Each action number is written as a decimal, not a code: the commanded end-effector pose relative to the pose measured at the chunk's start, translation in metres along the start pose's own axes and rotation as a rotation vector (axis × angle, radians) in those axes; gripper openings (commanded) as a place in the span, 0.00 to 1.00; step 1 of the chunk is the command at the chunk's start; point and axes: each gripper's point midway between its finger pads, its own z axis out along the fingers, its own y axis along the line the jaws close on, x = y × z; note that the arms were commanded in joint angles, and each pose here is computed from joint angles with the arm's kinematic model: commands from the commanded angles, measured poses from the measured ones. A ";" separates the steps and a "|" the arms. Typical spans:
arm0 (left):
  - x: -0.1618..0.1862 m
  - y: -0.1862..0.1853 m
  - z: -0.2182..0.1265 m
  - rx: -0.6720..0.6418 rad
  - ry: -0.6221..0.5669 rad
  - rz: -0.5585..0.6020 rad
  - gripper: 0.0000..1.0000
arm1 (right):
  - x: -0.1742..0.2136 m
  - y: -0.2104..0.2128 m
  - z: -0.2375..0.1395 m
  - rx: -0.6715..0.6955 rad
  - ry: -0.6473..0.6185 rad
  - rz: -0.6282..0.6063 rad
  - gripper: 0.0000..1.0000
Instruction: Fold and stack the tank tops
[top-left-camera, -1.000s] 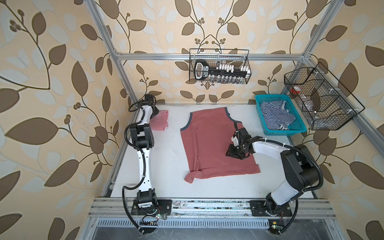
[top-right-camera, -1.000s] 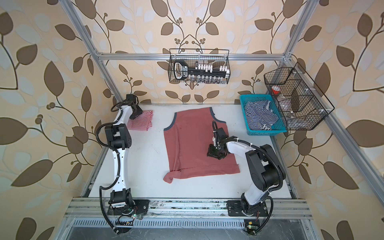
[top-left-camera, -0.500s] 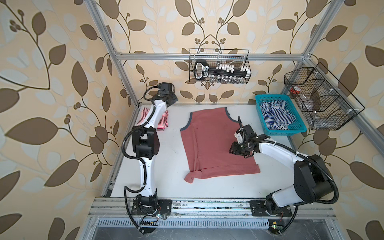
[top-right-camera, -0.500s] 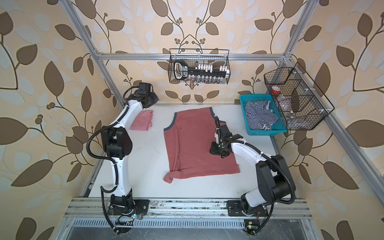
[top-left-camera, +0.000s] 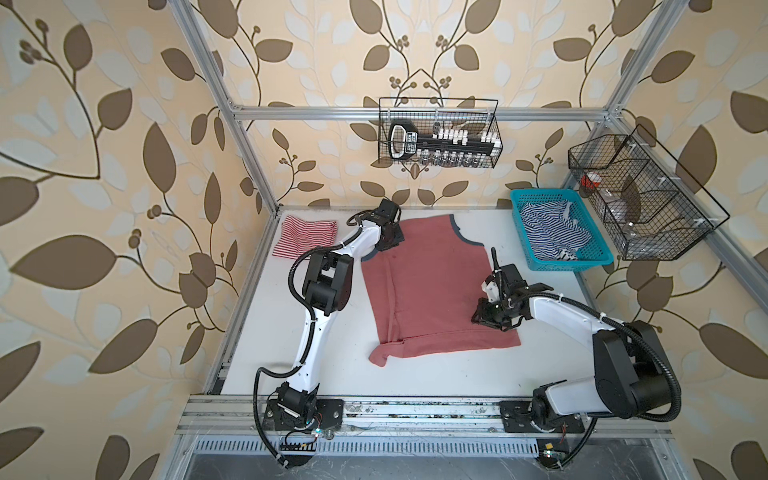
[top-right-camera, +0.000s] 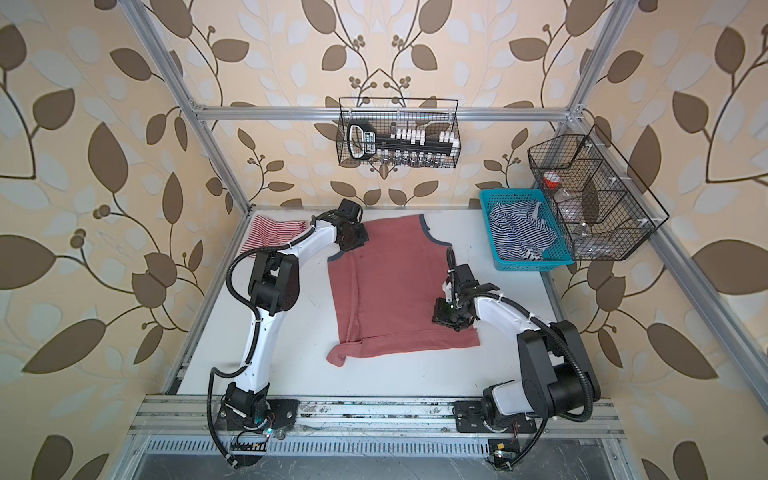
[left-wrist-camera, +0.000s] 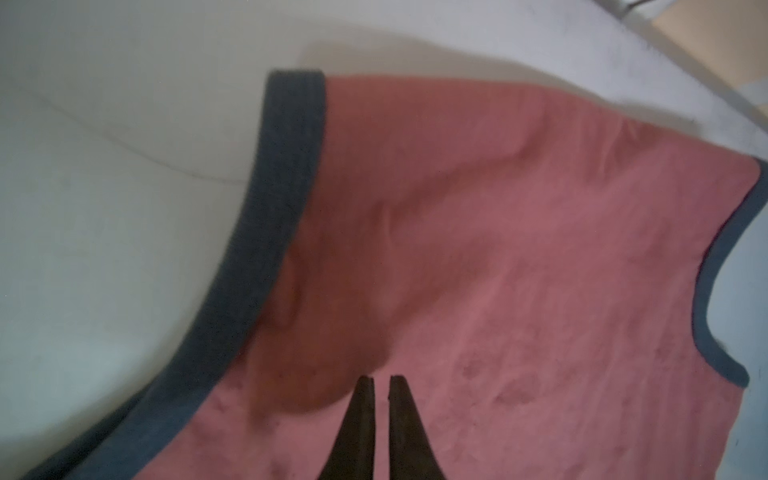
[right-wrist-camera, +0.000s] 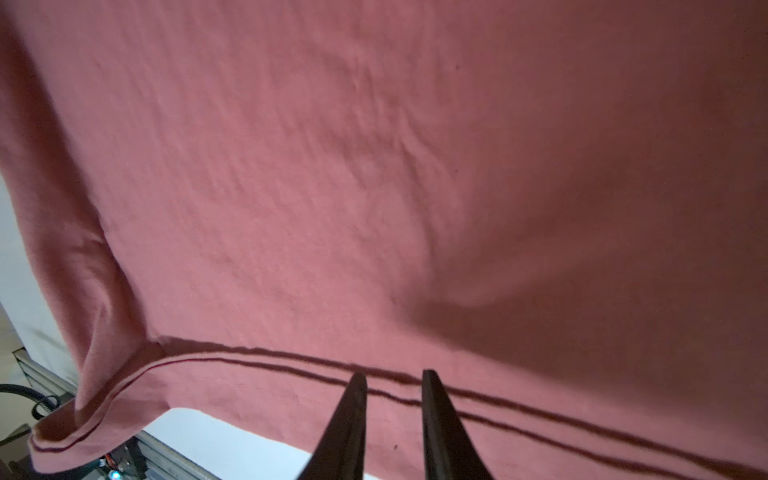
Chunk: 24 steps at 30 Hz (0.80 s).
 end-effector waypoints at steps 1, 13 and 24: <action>0.027 0.008 0.009 -0.012 0.084 -0.003 0.10 | 0.000 -0.003 0.007 -0.020 0.022 0.007 0.27; 0.107 0.086 0.008 -0.206 0.235 -0.024 0.05 | -0.036 -0.024 0.014 0.096 0.061 0.004 0.33; 0.183 0.137 -0.045 -0.265 0.343 -0.087 0.07 | -0.073 -0.028 0.041 0.166 0.184 -0.046 0.16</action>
